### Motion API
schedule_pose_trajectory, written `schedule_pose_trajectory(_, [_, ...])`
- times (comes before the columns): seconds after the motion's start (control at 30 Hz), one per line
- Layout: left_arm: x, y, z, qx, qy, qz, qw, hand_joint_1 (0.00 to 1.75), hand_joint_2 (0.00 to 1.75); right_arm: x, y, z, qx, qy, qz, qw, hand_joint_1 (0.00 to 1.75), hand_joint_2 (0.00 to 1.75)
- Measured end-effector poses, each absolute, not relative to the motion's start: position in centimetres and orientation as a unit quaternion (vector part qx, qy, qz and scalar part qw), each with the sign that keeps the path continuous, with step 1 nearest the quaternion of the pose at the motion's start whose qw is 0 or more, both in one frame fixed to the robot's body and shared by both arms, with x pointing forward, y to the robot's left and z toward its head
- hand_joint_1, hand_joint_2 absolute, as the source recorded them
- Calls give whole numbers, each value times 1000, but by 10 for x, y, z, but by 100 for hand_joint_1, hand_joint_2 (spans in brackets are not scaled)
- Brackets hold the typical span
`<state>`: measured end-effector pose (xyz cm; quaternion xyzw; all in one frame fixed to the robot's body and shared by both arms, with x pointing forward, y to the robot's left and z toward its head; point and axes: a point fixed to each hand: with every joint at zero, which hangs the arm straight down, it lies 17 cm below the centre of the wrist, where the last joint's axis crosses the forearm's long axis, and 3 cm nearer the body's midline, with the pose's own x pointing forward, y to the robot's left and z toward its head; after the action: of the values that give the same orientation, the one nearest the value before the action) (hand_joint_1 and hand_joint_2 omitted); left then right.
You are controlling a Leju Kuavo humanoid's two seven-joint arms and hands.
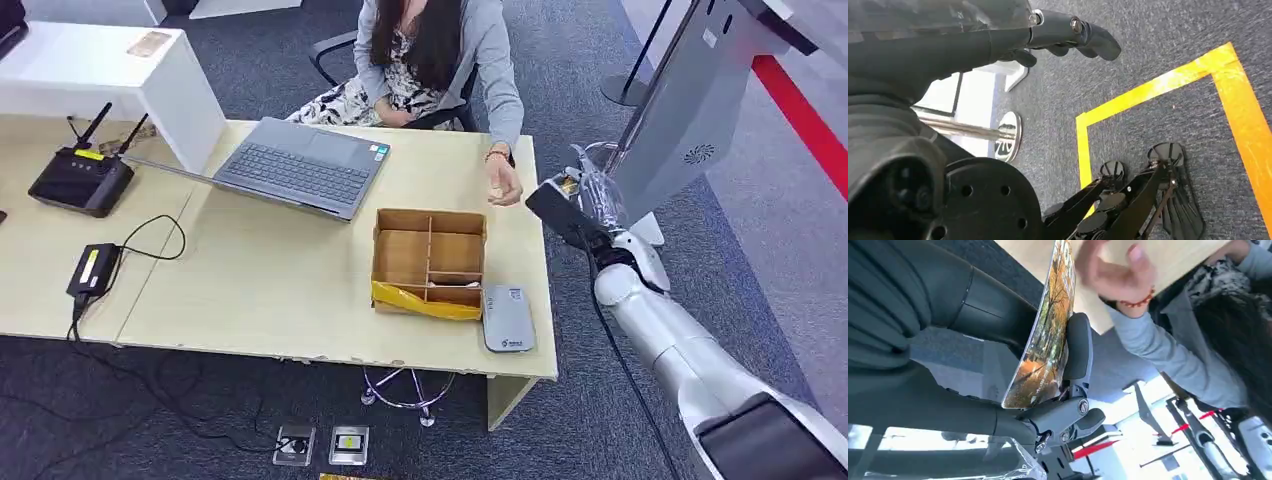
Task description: Pass the card to the sensor for recognition and then transmit it.
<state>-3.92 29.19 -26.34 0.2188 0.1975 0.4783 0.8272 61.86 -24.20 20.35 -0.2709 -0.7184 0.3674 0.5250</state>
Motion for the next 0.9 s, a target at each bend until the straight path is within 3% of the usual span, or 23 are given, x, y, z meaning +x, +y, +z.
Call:
schedule_pose_trajectory(0.27, [-46,297,-263,225,197,482,824,0,0,622,-206,225,-263,-733,381,499,175,175])
schedule_pose_trajectory(0.63, [-76,337,-261,295,139,448,833,0,0,615,-193,200,-263,-712,390,521,175,175])
schedule_pose_trajectory(0.67, [-81,339,-261,298,141,447,832,0,0,614,-194,196,-264,-709,391,524,166,175])
schedule_pose_trajectory(0.7, [-87,339,-260,299,146,446,831,0,0,613,-193,193,-264,-707,391,527,2,175])
schedule_pose_trajectory(0.73, [-91,339,-260,300,149,445,830,0,0,613,-193,191,-265,-705,392,529,0,0])
schedule_pose_trajectory(0.9, [-112,346,-257,310,161,442,826,0,0,609,-193,183,-267,-699,395,533,0,0])
